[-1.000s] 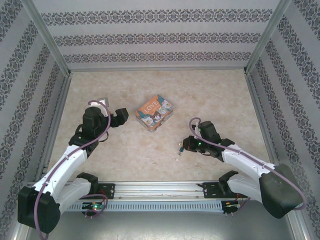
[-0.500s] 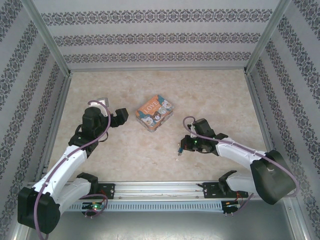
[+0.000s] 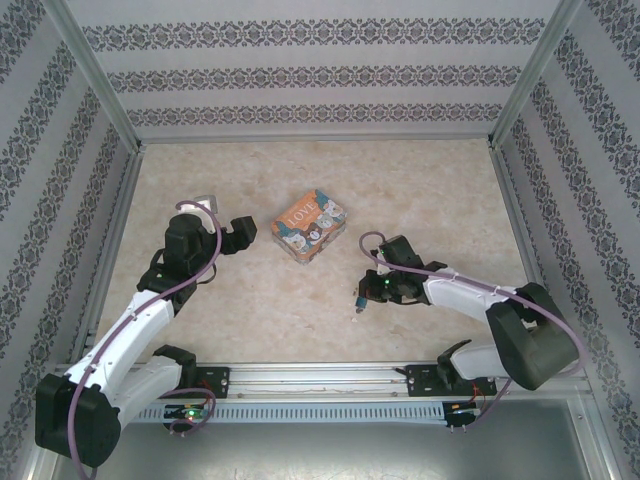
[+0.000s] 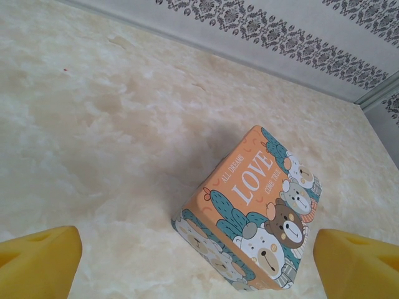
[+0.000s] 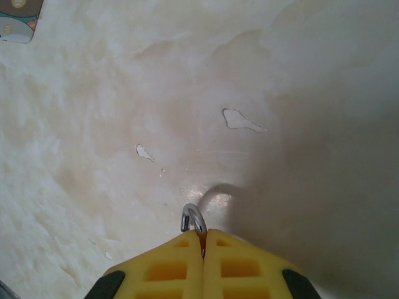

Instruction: Unlock the padlock with the key

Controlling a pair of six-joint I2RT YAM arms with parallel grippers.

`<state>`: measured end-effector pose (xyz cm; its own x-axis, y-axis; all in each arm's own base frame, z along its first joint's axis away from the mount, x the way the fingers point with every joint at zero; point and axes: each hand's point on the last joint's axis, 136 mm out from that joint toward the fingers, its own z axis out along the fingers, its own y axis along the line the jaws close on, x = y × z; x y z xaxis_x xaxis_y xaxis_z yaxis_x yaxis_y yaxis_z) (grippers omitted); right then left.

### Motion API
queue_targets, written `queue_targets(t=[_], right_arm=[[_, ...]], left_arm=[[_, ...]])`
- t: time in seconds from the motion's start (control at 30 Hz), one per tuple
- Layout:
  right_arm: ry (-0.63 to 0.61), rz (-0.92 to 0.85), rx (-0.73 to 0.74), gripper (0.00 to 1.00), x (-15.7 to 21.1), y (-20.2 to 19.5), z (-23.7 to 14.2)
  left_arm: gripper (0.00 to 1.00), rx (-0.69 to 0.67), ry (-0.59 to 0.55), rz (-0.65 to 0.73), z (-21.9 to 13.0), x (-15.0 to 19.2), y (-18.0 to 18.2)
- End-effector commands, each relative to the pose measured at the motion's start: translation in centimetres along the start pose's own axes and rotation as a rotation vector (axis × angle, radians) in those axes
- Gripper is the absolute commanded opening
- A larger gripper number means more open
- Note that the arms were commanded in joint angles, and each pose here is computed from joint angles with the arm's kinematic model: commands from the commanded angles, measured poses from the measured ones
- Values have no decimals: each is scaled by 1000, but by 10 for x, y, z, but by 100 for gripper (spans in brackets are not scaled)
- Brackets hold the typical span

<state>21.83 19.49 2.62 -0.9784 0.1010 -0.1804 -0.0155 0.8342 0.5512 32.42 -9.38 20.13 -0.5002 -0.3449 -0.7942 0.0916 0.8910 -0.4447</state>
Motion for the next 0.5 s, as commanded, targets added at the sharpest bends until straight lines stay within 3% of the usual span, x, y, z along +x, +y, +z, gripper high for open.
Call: queue_targets(t=[0.0,0.47], right_arm=[[11,-28,-9,0,-3,7,3],[24,-36,7,6,0,3,4]], left_arm=[[96,-9,-24,21,1,-5,4],[96,-4,-29,19,0,-8,2]])
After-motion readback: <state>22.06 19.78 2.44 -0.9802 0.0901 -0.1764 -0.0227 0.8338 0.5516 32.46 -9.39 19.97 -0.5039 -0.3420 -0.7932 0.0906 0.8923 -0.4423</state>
